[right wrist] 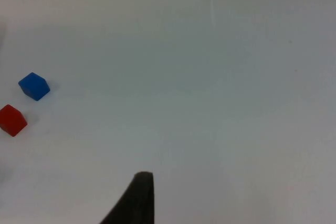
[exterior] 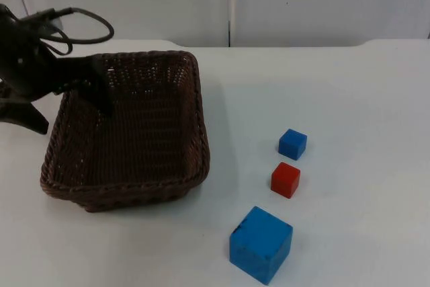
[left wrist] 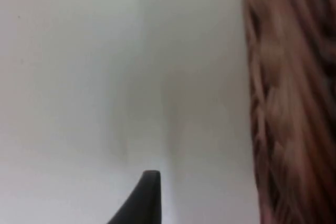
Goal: Pick up the basket with the left hand and place the largest block into the basket with the right hand.
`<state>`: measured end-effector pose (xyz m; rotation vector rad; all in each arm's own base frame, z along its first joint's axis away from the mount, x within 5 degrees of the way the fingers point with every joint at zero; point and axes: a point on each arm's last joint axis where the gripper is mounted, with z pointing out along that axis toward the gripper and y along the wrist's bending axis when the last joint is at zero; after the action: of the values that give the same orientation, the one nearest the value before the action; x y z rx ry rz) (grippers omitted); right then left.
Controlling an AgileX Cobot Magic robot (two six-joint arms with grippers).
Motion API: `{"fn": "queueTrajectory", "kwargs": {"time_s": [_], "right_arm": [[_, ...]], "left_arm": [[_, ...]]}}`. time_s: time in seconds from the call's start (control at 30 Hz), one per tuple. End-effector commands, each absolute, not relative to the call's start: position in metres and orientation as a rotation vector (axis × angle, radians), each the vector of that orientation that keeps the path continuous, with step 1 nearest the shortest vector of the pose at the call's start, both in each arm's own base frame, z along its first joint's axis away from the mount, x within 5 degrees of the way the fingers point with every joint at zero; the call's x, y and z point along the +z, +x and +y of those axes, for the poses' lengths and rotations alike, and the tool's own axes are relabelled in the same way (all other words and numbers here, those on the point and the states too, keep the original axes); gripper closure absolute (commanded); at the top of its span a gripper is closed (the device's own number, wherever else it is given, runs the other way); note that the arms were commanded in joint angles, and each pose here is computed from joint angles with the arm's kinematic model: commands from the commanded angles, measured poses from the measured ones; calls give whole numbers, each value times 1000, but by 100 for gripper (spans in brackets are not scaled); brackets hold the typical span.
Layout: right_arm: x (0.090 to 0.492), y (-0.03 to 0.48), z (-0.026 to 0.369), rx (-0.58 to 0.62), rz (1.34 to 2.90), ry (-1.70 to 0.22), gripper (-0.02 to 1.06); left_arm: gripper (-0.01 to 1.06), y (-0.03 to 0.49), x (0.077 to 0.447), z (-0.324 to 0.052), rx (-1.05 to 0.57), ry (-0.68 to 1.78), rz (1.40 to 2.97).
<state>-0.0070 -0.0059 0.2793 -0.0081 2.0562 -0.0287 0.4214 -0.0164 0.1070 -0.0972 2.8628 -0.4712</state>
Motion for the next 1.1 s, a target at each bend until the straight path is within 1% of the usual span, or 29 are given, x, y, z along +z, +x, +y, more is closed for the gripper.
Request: {"fn": "queueTrajectory", "kwargs": {"time_s": [0.0, 0.2, 0.3, 0.33, 0.37, 0.5, 0.53, 0.57, 0.6, 0.63, 0.67, 0.7, 0.73, 0.83, 0.87, 0.9, 1.07], "right_arm": [[280, -7, -6, -40, 2045, -10, 0], [280, -7, -6, -40, 2045, -10, 0], [280, -7, -6, -40, 2045, -10, 0], [280, -7, -6, -40, 2045, -10, 0], [280, -7, -6, -40, 2045, -10, 0], [280, -7, -6, -40, 2045, -10, 0], [280, -7, -6, -40, 2045, -10, 0], [280, -7, -6, -40, 2045, -10, 0], [280, -7, -6, -40, 2045, -10, 0], [280, -7, -6, -40, 2045, -10, 0], [280, -7, -6, -40, 2045, -10, 0], [280, -7, -6, -40, 2045, -10, 0], [280, -7, -6, -40, 2045, -10, 0], [280, -7, -6, -40, 2045, -10, 0], [280, -7, -6, -40, 2045, -10, 0], [280, -7, -6, -40, 2045, -10, 0], [280, -7, -6, -40, 2045, -10, 0]], "left_arm": [[0, 426, 100, -20, -514, -134, 2864], [0, 426, 93, -20, -509, -131, 2880], [5, 426, 89, -20, -507, -127, 2891], [9, 426, 88, -20, -507, -127, 2892], [9, 426, 88, -20, -507, -127, 2892], [31, 425, 88, -20, -514, -127, 2900], [31, 425, 88, -20, -514, -127, 2900], [38, 425, 88, -21, -520, -133, 2907], [50, 424, 88, -21, -525, -145, 2912], [58, 424, 88, -21, -526, -148, 2913], [69, 424, 88, -21, -526, -148, 2913], [69, 424, 88, -21, -526, -148, 2913], [79, 424, 88, -21, -526, -148, 2913], [101, 424, 91, -22, -544, -158, 2910], [101, 424, 91, -22, -544, -158, 2910], [106, 424, 95, -22, -546, -154, 2905], [105, 421, 117, -24, -570, -131, 2884]]}}
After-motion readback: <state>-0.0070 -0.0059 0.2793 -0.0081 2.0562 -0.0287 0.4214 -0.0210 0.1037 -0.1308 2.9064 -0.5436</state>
